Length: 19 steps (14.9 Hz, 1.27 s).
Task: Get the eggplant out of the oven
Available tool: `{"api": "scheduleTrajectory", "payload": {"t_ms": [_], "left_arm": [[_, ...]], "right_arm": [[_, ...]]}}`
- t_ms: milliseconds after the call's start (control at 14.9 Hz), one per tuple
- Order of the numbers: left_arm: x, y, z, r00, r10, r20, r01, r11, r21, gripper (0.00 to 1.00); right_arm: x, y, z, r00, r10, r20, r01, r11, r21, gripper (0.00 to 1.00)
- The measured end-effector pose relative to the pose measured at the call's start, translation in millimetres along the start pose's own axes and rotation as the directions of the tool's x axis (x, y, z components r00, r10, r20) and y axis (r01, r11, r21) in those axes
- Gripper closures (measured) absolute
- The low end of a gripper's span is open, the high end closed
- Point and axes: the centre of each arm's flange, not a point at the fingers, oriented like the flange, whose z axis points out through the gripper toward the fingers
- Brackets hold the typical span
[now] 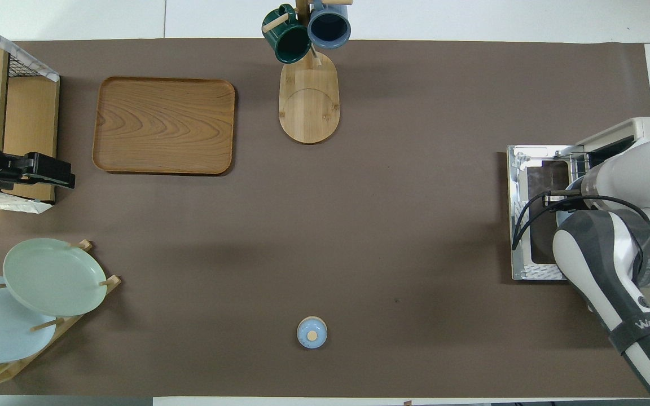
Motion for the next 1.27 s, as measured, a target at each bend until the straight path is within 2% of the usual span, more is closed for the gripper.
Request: {"api": "scheduleTrajectory", "payload": {"t_ms": [268,335,401,535,602,870,1070,1271], "left_arm": [[0,0,0,1.0,0.0,0.0,0.0,1.0,0.0,0.0],[0,0,0,1.0,0.0,0.0,0.0,1.0,0.0,0.0],[0,0,0,1.0,0.0,0.0,0.0,1.0,0.0,0.0],[0,0,0,1.0,0.0,0.0,0.0,1.0,0.0,0.0],[0,0,0,1.0,0.0,0.0,0.0,1.0,0.0,0.0],[0,0,0,1.0,0.0,0.0,0.0,1.0,0.0,0.0],[0,0,0,1.0,0.0,0.0,0.0,1.0,0.0,0.0],[0,0,0,1.0,0.0,0.0,0.0,1.0,0.0,0.0]], "right_arm": [[-3,-1,4,1.0,0.007,0.003,-0.007,1.0,0.001,0.68],[-5,-1,6,1.0,0.006,0.006,-0.006,1.0,0.001,0.74],[-7,-1,6,1.0,0.006,0.008,-0.006,1.0,0.001,0.74],[-9,-1,6,1.0,0.003,0.008,-0.003,1.0,0.002,0.93],[-9,-1,3,1.0,0.003,0.002,-0.003,1.0,0.002,0.98],[-11,-16,-5,1.0,-0.029,-0.006,0.029,1.0,0.001,0.98],[-16,-109,-36,0.994,-0.108,-0.031,0.107,0.994,-0.009,0.98],[-34,-229,-79,0.992,-0.11,-0.058,0.111,0.994,0.01,0.98]]}}
